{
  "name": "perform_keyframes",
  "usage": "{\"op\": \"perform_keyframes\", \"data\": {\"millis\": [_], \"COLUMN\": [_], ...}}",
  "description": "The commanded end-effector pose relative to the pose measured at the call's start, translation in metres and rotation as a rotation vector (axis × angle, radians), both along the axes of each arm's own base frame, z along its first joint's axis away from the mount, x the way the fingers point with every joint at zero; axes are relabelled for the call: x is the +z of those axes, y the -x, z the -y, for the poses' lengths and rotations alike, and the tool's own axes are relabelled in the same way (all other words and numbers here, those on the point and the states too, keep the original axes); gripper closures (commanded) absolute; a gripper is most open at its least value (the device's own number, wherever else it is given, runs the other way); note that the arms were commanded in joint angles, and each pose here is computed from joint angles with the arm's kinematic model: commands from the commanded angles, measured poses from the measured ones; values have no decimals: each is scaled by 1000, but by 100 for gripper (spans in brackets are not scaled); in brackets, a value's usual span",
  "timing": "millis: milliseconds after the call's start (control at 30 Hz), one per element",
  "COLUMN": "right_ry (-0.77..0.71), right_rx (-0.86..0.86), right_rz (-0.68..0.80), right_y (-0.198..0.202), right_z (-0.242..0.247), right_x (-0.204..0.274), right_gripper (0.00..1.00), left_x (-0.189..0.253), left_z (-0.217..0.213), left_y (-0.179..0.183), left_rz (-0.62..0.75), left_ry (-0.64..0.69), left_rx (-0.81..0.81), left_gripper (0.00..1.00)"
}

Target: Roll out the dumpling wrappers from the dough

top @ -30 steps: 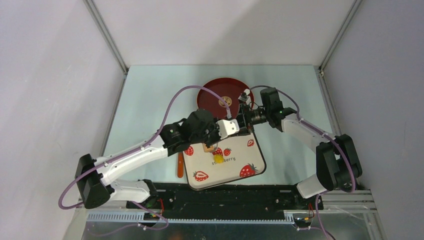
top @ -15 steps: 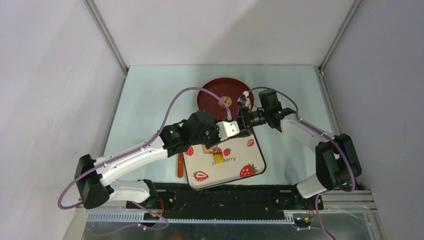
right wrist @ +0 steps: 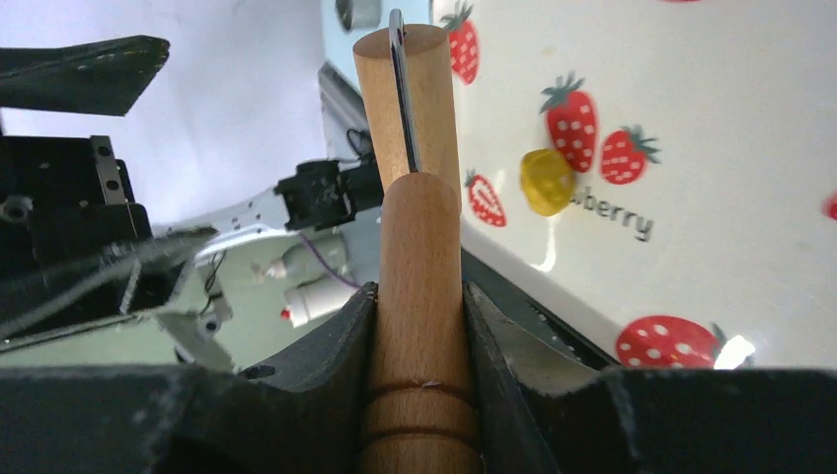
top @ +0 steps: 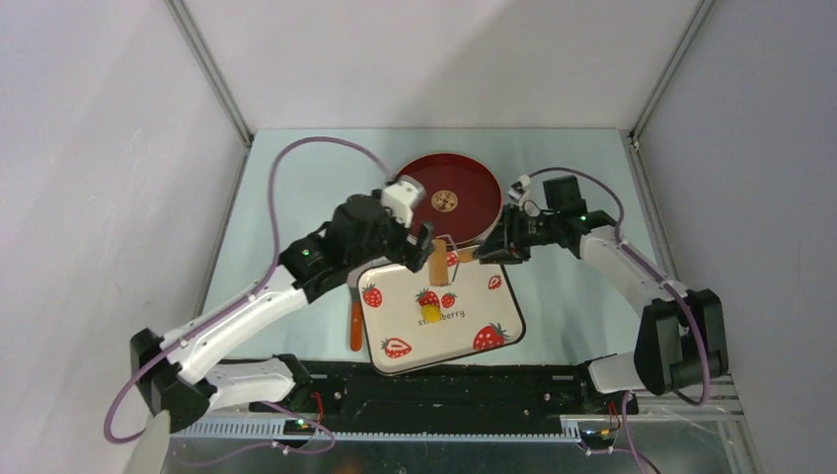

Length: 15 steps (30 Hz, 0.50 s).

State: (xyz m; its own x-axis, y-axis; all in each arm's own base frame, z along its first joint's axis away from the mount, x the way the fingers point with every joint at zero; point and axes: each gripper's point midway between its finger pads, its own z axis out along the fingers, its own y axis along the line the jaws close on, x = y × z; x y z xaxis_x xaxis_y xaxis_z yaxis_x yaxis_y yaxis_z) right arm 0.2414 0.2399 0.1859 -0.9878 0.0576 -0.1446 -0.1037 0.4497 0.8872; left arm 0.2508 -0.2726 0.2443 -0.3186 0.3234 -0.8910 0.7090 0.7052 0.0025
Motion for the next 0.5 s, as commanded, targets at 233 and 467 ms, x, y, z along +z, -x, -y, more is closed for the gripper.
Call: {"op": "perform_keyframes", "data": {"millis": [233, 467], "right_ry": [81, 110], "right_rx": [-185, -193], "right_rz": [177, 168], "right_y": [3, 17], "right_z": [70, 83], "right_x": [42, 41], "right_gripper": [100, 100], "left_x": [-91, -168], "left_z": [-93, -128], "left_y": [25, 63], "left_rz": [-588, -803], "left_ry": [425, 249], "left_rx": [557, 753], "left_gripper": [32, 36]}}
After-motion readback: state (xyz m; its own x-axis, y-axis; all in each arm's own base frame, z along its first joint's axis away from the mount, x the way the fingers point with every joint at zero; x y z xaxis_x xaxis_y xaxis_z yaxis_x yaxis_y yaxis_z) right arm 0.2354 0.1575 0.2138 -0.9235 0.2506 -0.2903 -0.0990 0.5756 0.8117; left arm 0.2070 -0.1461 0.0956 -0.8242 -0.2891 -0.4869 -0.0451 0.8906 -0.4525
